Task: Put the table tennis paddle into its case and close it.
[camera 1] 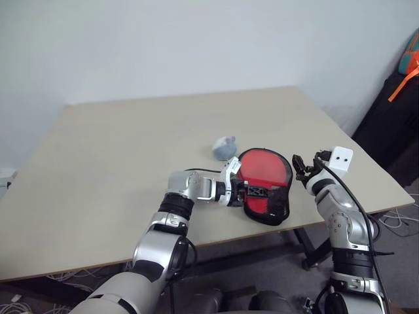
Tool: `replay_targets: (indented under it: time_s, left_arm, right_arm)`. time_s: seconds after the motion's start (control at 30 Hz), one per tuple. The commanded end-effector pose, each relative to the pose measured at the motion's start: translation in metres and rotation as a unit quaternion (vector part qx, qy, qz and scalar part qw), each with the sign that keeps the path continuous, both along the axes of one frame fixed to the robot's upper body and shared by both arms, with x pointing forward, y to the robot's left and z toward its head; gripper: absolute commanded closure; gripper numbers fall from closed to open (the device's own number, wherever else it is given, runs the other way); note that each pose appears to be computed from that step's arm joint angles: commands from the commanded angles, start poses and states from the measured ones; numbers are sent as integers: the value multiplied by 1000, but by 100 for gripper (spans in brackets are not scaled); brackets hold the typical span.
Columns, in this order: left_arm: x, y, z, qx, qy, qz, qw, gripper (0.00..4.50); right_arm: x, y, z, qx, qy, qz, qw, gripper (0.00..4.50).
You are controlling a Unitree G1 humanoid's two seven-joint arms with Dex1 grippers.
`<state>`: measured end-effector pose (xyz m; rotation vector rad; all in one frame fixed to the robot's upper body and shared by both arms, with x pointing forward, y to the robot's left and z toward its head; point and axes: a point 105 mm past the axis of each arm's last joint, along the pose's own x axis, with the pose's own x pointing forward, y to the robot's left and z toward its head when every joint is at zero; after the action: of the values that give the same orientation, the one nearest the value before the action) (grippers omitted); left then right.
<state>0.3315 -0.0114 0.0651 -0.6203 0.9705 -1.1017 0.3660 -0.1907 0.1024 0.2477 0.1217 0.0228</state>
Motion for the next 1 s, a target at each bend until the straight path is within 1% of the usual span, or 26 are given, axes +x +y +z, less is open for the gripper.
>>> replay_targets:
  time_s: [0.03,0.07,0.13,0.23,0.27,0.33,0.47,0.6,0.7,0.73,0.83,1.0]
  left_arm:
    - [9,1,9,-2,-21,9,1000,36]
    - [9,2,8,0,-20,11,1000,56]
    - [11,5,6,3,-15,19,1000,119]
    - [10,7,7,-1,3,22,1000,233]
    - [10,7,6,3,4,21,1000,262]
    - [10,12,2,19,6,28,999,335]
    - [4,24,-2,42,25,18,999,335]
    - [2,41,3,20,56,37,998,335]
    - [-6,54,-10,57,72,47,995,335]
    - [-7,58,-9,49,82,55,994,335]
    - [-7,68,7,-6,109,78,991,335]
    - [-23,71,12,-9,104,52,993,335]
  right_arm:
    - [3,-9,22,-8,-40,-16,999,84]
    - [2,-9,21,-8,-40,-18,999,84]
    - [1,-11,20,-9,-38,-22,999,84]
    - [1,-11,20,-12,-39,-24,999,84]
    - [1,-11,20,-12,-39,-25,999,84]
    - [1,-13,20,-13,-39,-28,999,84]
    - [1,-15,21,-15,-39,-33,999,84]
    - [-1,-16,21,-17,-39,-36,998,84]
    - [-2,-17,21,-17,-40,-37,998,84]
    - [-3,-17,21,-18,-40,-37,998,84]
    - [-3,-18,22,-20,-39,-37,998,84]
    - [-3,-18,21,-27,-37,-33,998,84]
